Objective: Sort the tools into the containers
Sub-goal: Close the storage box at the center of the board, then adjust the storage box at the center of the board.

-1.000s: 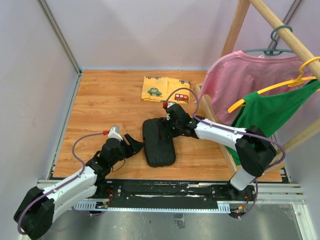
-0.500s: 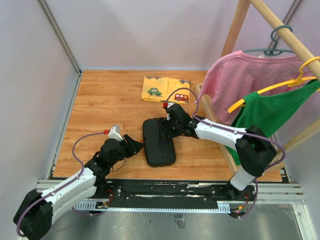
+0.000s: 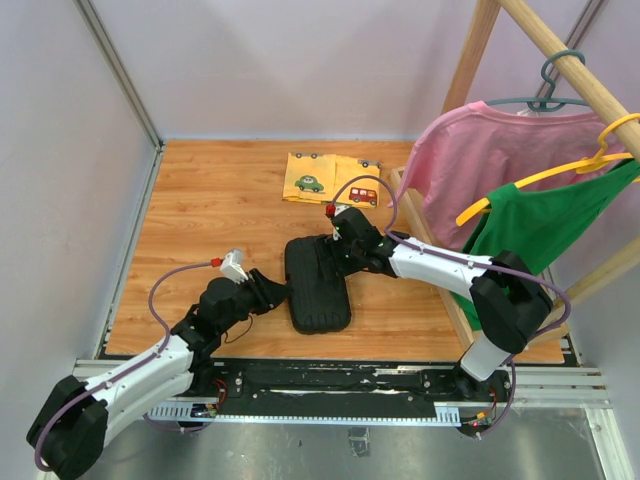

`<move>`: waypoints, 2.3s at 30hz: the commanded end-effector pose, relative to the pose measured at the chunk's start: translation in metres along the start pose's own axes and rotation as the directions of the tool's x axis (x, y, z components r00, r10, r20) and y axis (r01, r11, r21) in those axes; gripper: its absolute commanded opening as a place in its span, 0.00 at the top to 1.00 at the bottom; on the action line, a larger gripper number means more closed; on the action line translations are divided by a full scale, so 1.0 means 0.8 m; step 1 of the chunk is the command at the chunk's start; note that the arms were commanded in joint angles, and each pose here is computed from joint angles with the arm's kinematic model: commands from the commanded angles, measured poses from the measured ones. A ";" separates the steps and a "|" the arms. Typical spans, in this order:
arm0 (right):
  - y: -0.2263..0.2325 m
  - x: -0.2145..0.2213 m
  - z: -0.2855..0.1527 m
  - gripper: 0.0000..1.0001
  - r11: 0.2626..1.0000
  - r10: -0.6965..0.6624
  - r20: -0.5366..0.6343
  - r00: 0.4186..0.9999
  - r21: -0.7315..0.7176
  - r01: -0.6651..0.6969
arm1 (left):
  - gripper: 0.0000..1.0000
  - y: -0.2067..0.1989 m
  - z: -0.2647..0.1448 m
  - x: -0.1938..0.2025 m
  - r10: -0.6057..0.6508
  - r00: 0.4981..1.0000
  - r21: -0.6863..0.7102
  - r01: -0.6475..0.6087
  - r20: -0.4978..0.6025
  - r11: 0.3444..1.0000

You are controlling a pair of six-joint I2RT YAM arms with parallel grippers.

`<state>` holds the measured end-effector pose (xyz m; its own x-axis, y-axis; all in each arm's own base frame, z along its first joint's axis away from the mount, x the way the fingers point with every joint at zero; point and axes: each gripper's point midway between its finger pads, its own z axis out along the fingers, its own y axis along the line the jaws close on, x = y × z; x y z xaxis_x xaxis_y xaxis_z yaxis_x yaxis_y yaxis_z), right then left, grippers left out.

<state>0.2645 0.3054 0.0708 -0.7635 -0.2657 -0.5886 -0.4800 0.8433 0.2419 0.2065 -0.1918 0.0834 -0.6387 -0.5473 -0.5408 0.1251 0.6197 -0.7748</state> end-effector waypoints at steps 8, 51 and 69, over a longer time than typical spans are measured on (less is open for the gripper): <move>-0.038 0.080 0.012 0.18 0.990 -0.046 -0.219 0.975 0.121 0.074 | 0.34 0.013 -0.003 -0.006 -0.010 0.999 -0.050 0.012 0.041 0.999; -0.044 -0.030 0.037 0.23 0.917 -0.301 -0.138 0.944 -0.314 0.246 | 0.18 0.008 0.008 -0.010 0.248 0.968 -0.126 -0.252 -0.046 0.959; 0.085 -0.093 0.047 0.20 0.773 -0.511 0.072 0.856 -0.396 0.495 | 0.15 0.015 -0.022 -0.038 0.247 0.968 -0.213 -0.235 0.034 0.948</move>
<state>0.3054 0.3924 0.0788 -0.4287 -0.6221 -0.6551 -0.9022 0.3328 0.2744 0.2125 -0.1736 0.0827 -0.6104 -0.3632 -0.7039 0.1517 0.8186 -0.5539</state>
